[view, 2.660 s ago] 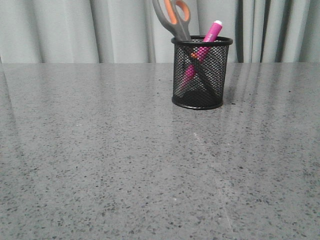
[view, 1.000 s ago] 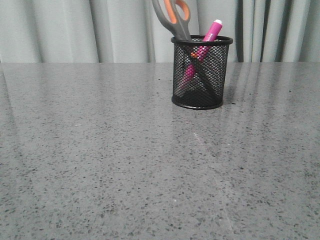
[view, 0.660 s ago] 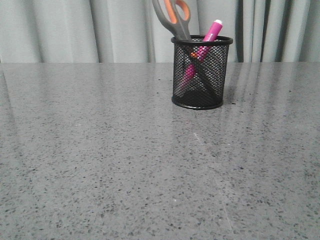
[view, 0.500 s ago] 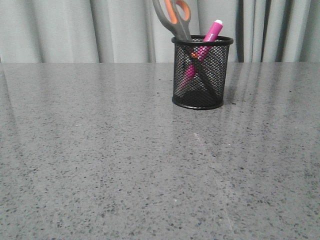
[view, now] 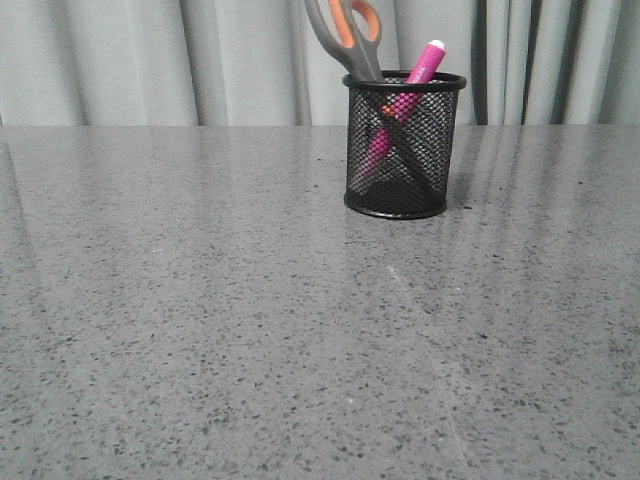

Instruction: Put pen and scissors into bin

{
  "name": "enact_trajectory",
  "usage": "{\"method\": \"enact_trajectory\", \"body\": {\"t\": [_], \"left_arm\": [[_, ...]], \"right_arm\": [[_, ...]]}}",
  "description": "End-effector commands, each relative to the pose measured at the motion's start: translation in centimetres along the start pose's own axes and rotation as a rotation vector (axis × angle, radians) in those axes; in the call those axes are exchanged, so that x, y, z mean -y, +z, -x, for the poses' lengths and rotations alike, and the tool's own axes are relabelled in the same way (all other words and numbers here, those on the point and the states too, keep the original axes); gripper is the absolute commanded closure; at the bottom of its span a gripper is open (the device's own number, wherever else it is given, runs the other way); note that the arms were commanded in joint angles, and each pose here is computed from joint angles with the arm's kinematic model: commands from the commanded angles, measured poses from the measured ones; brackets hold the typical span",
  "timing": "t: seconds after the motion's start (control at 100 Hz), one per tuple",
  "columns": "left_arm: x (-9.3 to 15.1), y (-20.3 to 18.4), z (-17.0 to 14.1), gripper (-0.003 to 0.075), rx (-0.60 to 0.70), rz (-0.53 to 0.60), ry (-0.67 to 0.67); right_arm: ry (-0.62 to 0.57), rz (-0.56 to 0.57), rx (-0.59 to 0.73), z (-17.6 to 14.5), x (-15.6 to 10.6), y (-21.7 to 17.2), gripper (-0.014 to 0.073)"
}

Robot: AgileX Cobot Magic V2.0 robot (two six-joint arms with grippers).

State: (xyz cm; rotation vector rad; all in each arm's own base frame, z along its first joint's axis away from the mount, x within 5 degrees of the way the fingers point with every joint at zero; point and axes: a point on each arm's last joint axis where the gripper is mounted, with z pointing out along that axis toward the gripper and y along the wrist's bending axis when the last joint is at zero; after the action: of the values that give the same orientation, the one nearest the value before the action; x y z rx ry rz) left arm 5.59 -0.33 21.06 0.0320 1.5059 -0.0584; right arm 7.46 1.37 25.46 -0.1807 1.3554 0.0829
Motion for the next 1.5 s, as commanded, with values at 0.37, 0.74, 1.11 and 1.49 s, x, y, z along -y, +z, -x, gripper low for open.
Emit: {"method": "enact_trajectory", "body": {"t": [0.37,0.74,1.11,1.49], "left_arm": [[0.0,-0.2,-0.5,0.0739,0.076,-0.004,-0.025],[0.0,-0.2,-0.5,0.0739,0.076,-0.004,-0.025],[0.0,-0.2,-0.5,0.0739,0.076,-0.004,-0.025],[0.0,-0.2,-0.5,0.0739,0.076,-0.004,-0.025]], "right_arm": [[-0.012,-0.013,0.096,1.5,0.2,0.1,0.0671],[-0.018,-0.011,0.092,1.5,0.1,0.1,0.0671],[-0.038,-0.144,-0.091,-2.2,0.7,-2.1,0.0671],[-0.029,-0.211,-0.158,-4.6,0.8,-3.2,0.0671]]}}
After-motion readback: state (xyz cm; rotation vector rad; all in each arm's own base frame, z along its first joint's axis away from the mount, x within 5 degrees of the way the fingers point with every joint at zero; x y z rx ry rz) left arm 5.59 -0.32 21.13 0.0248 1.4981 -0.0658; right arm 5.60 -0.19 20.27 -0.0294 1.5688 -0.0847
